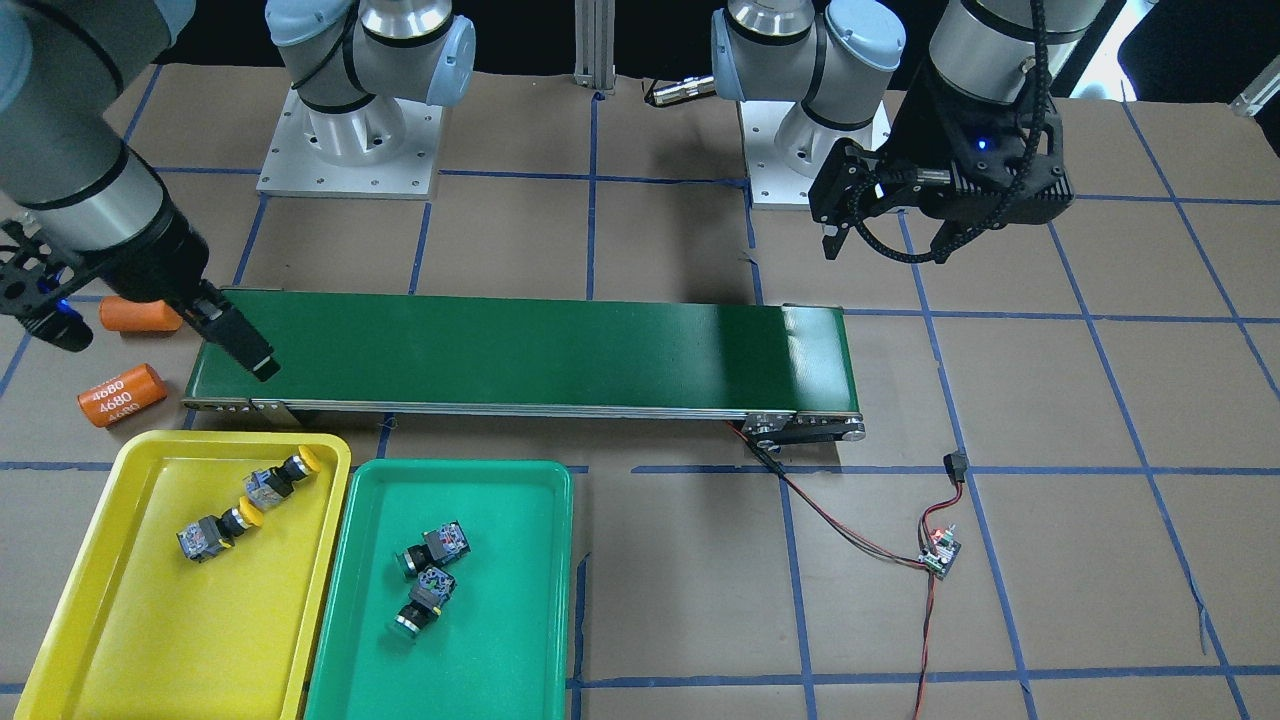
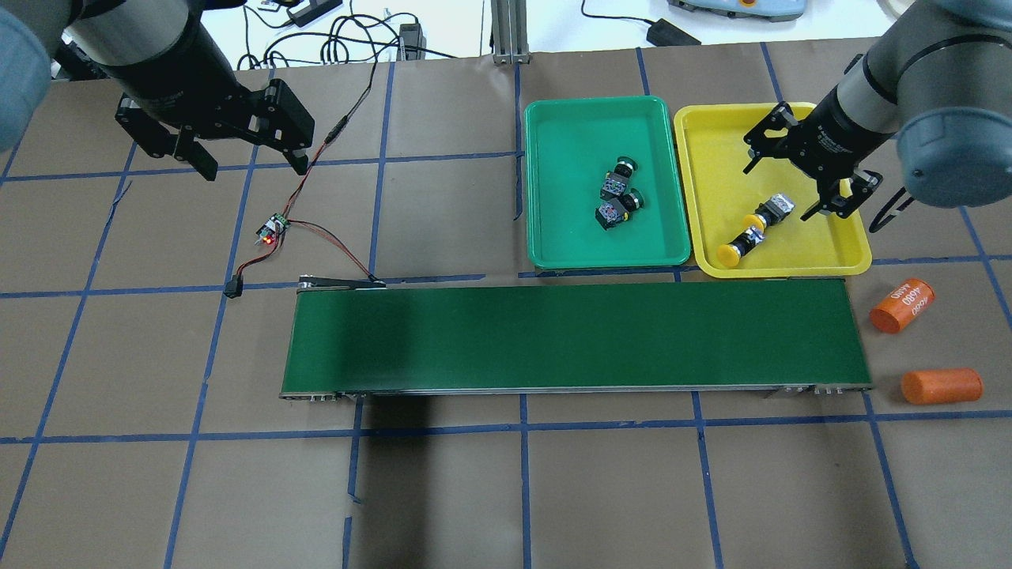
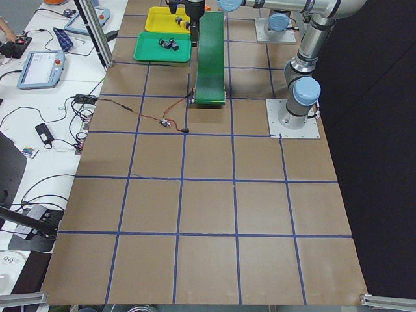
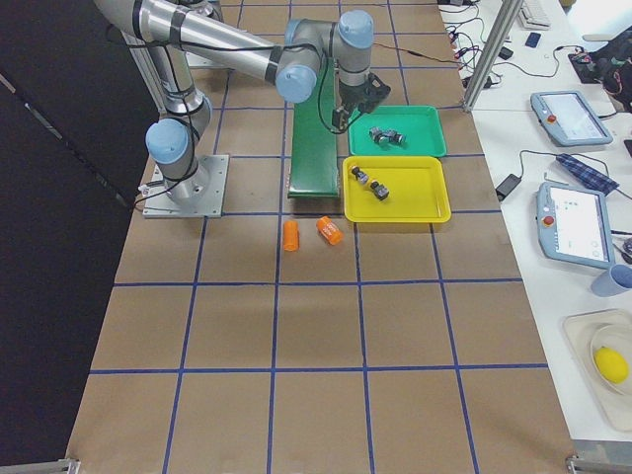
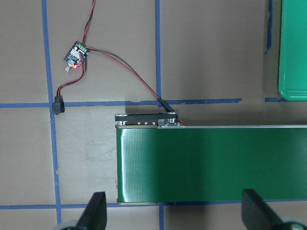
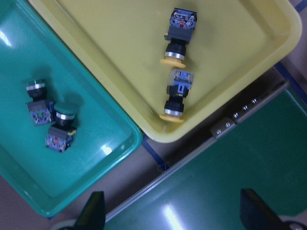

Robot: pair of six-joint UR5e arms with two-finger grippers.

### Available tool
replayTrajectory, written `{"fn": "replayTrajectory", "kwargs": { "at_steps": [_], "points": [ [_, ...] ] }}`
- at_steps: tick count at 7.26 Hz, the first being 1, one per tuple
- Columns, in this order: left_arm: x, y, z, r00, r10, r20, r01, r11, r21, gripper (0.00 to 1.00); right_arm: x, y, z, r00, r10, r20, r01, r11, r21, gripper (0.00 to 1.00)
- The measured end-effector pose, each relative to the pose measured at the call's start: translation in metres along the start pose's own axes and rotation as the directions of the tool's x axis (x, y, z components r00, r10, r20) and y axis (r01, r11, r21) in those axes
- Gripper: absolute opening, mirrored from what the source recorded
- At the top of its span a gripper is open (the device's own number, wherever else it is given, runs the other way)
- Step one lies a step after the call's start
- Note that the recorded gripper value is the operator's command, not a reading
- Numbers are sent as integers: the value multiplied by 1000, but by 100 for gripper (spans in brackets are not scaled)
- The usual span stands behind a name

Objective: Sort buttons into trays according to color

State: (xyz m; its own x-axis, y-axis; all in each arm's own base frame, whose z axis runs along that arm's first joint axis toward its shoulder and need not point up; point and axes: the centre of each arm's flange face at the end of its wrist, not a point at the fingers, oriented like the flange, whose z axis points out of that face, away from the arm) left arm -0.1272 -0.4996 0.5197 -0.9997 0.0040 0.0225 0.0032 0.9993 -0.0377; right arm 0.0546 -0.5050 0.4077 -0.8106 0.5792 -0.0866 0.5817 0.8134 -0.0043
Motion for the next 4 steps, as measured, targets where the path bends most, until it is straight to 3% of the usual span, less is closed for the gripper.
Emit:
{"fn": "replayTrajectory", "kwargs": {
  "at_steps": [1, 2, 4],
  "points": [
    [0, 0, 0, 1000, 0, 0, 0, 1000, 0, 100, -7, 28, -15, 989, -134, -64, 135, 991, 17, 100],
    [0, 0, 0, 1000, 0, 0, 0, 1000, 0, 100, -14, 57, -34, 965, -249, -85, 252, 967, 25, 100],
    [0, -1, 1, 1000, -1, 1, 1, 1000, 0, 100, -27, 93, -48, 901, -429, -67, 431, 902, 16, 100]
  ]
}}
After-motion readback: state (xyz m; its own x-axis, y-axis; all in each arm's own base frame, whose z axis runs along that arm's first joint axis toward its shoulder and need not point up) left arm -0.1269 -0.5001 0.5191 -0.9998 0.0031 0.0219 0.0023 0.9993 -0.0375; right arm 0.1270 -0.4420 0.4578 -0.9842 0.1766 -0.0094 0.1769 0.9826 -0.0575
